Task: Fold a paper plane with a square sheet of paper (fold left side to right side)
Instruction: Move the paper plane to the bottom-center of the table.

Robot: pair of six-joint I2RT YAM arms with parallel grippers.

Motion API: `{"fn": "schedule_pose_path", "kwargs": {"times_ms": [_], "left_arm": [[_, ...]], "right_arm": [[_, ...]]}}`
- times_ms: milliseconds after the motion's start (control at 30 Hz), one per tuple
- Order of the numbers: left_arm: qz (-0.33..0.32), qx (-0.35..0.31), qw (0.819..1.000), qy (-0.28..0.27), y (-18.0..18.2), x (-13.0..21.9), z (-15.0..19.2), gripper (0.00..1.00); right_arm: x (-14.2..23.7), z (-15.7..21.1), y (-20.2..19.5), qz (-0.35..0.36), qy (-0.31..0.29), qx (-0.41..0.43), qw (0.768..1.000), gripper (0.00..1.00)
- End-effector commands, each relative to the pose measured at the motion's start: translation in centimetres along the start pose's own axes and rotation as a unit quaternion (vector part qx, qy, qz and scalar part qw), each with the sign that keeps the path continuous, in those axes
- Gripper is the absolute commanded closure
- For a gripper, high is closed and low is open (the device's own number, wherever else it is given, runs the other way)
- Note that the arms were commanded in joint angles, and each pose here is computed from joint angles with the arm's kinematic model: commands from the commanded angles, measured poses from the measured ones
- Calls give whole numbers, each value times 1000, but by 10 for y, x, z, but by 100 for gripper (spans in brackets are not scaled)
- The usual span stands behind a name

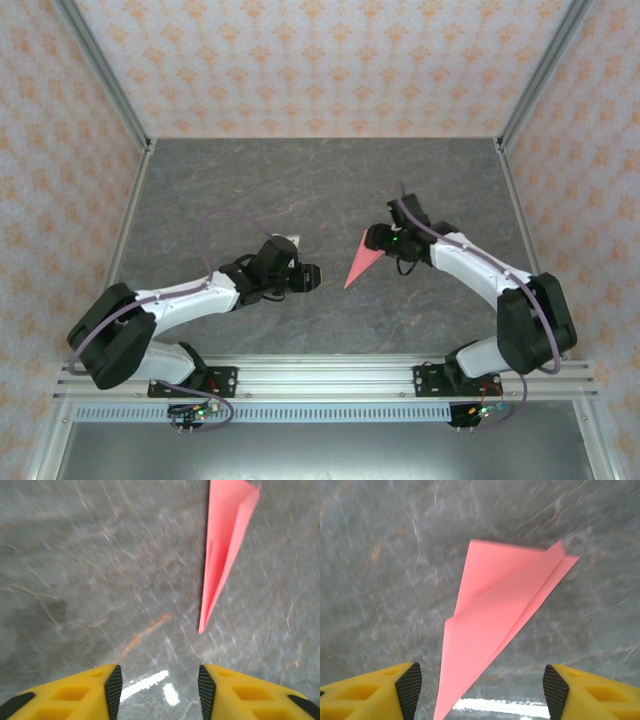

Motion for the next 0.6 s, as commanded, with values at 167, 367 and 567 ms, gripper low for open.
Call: {"fn": "schedule_pose_path", "kwargs": {"times_ms": [167,367,567], "left_arm": [[-64,-16,996,-62,17,16,-23,48],[-63,-17,996,-64,21,19,-19,47],[-65,-23,995,-70,22,25,-21,47]], "right_arm": [[-34,4,13,138,-4,17,990,29],[-50,7,11,181,3,31,983,35],[-43,13,4,193,9,37,981,63]]}}
Point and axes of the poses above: each hand's point on the last joint's axis, 136 mm out from that joint toward the fingers, its own x axis back along the fingers, its own y axis along the line the jaws close on, z = x × y, the point moved 1 cm from there along x, back along the fingers, and after that the axes turned 2 degrees about x, right-handed, at the moved point
